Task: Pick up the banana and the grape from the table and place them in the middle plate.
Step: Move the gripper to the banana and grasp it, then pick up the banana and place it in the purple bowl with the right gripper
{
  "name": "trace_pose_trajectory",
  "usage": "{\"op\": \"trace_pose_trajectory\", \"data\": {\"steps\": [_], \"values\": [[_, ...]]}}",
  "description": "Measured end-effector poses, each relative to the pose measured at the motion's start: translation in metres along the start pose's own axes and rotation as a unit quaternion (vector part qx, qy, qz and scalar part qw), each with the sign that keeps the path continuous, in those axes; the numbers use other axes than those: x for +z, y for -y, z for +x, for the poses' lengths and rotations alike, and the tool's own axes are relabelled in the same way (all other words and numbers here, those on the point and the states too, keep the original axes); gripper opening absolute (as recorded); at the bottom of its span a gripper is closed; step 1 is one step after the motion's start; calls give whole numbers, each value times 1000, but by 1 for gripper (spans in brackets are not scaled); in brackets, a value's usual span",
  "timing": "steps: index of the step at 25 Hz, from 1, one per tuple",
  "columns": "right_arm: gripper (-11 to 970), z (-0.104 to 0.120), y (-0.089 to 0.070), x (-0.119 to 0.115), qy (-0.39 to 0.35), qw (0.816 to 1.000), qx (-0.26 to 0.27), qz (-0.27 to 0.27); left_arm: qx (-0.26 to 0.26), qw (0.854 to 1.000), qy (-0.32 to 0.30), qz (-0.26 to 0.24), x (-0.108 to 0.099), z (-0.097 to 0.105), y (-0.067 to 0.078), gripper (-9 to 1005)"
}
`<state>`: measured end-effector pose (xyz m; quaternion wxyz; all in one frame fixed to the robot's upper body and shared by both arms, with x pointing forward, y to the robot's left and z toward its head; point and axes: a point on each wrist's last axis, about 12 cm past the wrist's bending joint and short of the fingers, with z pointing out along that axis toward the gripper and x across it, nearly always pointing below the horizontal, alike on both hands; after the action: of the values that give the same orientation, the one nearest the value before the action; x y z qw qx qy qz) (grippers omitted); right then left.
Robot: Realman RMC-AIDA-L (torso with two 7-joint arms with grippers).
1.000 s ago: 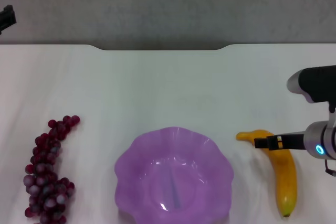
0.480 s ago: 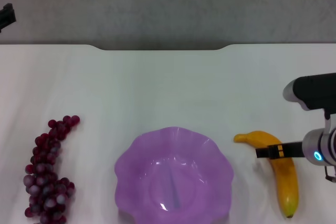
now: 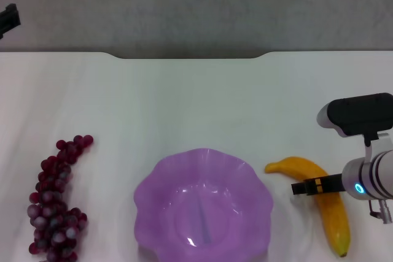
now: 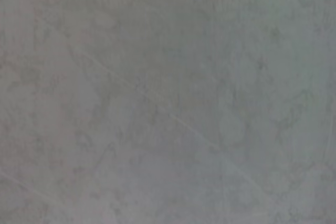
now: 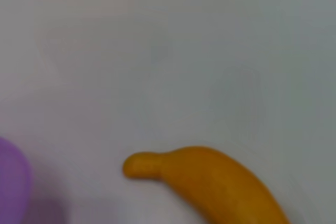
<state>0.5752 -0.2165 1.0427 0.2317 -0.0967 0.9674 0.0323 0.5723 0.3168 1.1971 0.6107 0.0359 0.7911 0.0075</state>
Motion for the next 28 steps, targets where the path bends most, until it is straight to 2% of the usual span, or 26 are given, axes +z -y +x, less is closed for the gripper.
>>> {"op": "trace_pose_trajectory", "data": {"steps": [4, 15, 19, 22, 25, 28], "values": [[838, 0, -1, -1, 9, 1000, 6, -9, -1, 1000, -2, -3, -1, 2, -2, 874], [518, 1, -3, -4, 18, 1000, -5, -11, -1, 1000, -3, -3, -1, 2, -2, 874], [518, 1, 1, -5, 26, 1000, 1, -7, -1, 1000, -4, -5, -2, 4, -3, 874], [518, -4, 10, -16, 49, 999, 8, 4, -2, 1000, -6, -7, -4, 6, -5, 874], [518, -12, 19, -38, 79, 997, 8, 23, -2, 1000, -4, -6, -5, 4, -4, 874], [518, -24, 19, -63, 110, 993, -11, 38, -1, 1000, -3, -4, -5, 3, -3, 874]]}}
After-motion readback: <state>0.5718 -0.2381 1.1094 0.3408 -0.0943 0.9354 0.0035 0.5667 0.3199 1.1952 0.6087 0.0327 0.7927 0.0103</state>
